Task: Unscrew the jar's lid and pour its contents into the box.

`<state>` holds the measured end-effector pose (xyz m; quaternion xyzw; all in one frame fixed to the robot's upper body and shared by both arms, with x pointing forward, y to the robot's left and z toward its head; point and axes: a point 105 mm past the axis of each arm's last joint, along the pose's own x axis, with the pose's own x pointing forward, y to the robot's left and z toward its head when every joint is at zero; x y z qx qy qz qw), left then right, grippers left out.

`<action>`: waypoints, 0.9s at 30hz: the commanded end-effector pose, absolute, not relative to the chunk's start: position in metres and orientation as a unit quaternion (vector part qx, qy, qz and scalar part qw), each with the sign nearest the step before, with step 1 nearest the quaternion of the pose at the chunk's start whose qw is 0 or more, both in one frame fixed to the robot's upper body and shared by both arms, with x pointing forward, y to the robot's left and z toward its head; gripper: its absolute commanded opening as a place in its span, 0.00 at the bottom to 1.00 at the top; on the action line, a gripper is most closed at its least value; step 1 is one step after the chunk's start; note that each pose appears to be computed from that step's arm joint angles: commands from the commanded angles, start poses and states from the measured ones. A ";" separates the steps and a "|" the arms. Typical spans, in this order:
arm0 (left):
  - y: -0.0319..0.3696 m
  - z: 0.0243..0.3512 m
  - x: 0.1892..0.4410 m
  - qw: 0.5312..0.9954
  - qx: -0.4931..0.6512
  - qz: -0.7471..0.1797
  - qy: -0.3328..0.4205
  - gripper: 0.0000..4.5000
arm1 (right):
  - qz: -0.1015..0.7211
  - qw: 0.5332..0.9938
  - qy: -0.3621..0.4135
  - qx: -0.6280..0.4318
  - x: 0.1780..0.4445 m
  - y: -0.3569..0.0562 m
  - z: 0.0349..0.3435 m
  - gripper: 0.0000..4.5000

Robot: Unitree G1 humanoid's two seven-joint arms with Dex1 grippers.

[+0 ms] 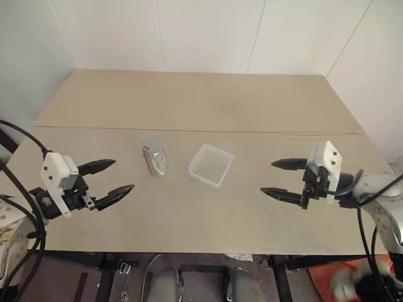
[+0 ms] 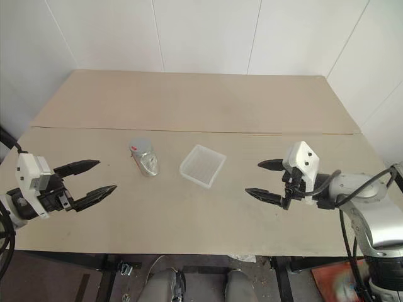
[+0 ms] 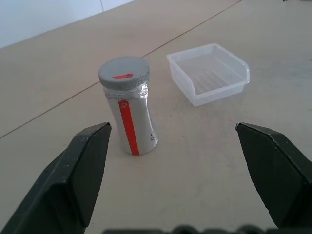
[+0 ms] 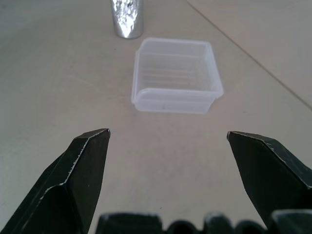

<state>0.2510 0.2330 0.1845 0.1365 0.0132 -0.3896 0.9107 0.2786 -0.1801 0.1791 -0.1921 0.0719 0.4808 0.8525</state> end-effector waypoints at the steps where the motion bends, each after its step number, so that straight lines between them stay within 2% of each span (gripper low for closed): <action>1: 0.229 0.195 0.250 0.907 0.146 -0.394 -0.006 0.99 | 0.477 0.853 0.042 -0.208 0.274 -0.178 0.194 1.00; 5: 0.230 0.185 0.257 0.917 0.136 -0.375 -0.004 0.99 | 0.469 0.853 0.042 -0.226 0.276 -0.175 0.193 1.00; 10: 0.236 0.171 0.266 0.928 0.133 -0.347 0.007 0.99 | 0.485 0.846 0.014 -0.219 0.281 -0.158 0.208 1.00; 20: 0.217 0.152 0.318 0.920 0.109 -0.376 0.000 0.99 | 0.511 0.829 -0.005 -0.226 0.280 -0.122 0.215 1.00; 27: 0.206 0.145 0.351 0.920 0.107 -0.378 -0.014 0.99 | 0.522 0.819 -0.018 -0.239 0.273 -0.115 0.219 1.00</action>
